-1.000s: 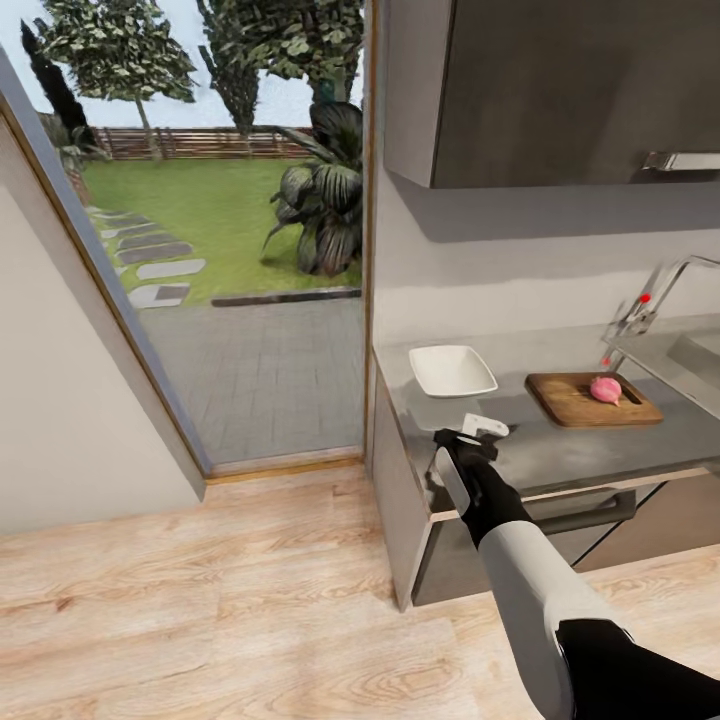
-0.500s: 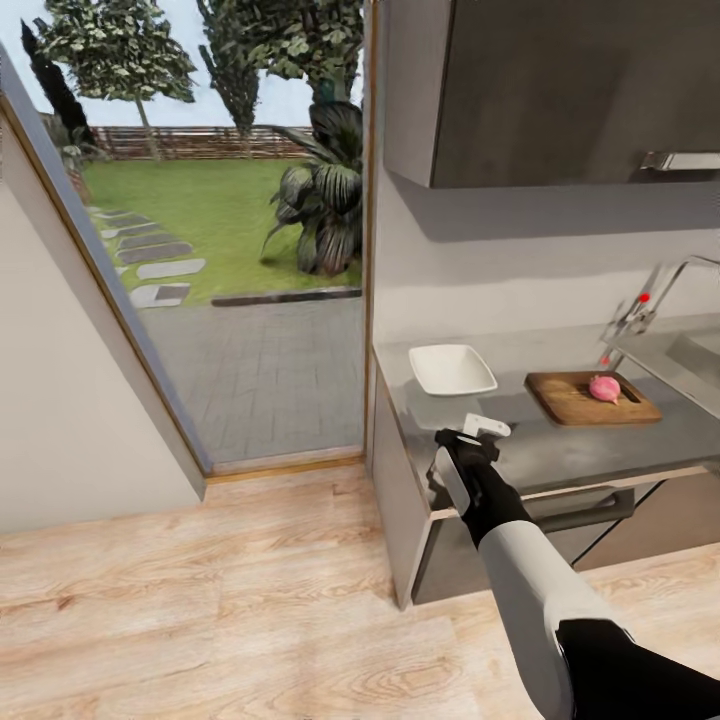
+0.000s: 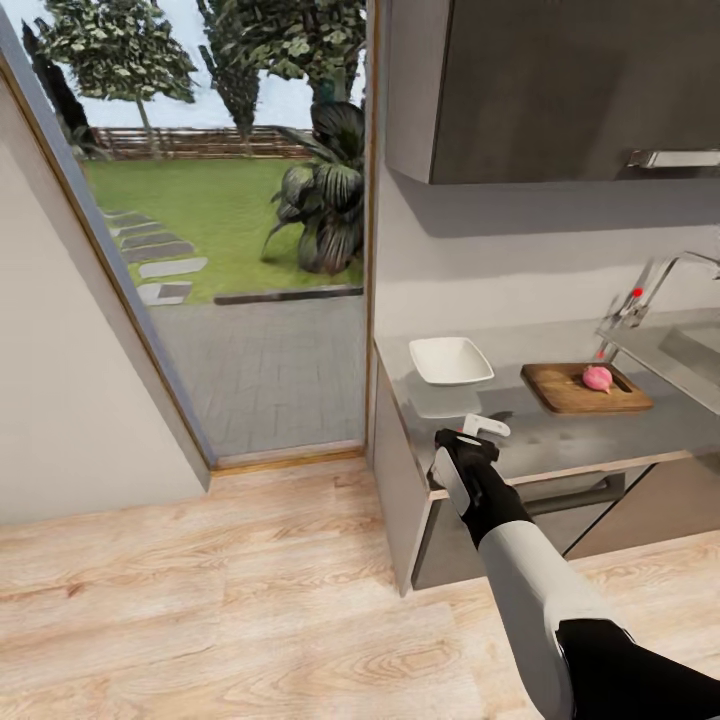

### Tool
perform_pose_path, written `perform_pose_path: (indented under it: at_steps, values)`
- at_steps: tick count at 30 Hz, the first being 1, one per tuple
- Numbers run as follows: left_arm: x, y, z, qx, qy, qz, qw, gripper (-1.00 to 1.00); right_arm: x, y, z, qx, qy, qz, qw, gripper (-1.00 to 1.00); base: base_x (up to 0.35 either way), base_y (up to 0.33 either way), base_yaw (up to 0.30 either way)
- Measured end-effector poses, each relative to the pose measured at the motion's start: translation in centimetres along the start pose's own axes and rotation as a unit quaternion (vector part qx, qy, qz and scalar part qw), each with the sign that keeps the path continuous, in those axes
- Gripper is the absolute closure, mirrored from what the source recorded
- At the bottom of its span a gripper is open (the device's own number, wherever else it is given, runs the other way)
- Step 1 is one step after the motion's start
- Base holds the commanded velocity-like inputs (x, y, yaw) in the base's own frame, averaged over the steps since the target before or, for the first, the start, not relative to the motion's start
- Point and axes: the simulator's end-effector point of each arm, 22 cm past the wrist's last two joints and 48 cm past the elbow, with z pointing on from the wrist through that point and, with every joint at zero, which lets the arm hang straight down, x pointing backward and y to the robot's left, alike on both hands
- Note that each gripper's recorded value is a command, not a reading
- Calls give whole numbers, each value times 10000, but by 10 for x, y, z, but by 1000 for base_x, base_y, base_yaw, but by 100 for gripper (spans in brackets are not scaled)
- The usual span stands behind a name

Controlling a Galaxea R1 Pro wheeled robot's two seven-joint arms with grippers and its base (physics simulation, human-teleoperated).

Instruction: In the kitchen, take the Vidalia onion out of the sink, dice it on the chopping board with the paring knife, put the diced onion into the bowl on the countertop, then place both the paring knife and the chopping board into the sink.

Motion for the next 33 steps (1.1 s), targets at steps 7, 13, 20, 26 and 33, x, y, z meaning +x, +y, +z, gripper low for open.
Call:
perform_pose_path:
  at_steps: [7,13,20,26,33]
  values:
    - [0,0,0,-1,-1,2,10000,-100,0,0,0,0,0,1,10000,-100,15,13,0]
    - [0,0,0,-1,-2,-1,10000,-100,0,0,0,-5,-3,1,10000,-100,146,115,0]
    - [1,0,0,0,10,2,10000,-100,0,0,0,-5,1,-4,10000,-100,29,21,0]
    - [1,0,0,0,17,5,10000,-100,0,0,0,-2,0,-3,10000,-100,2,2,0]
    - [1,0,0,0,18,5,10000,-100,0,0,0,-2,3,-4,10000,-100,0,-142,0]
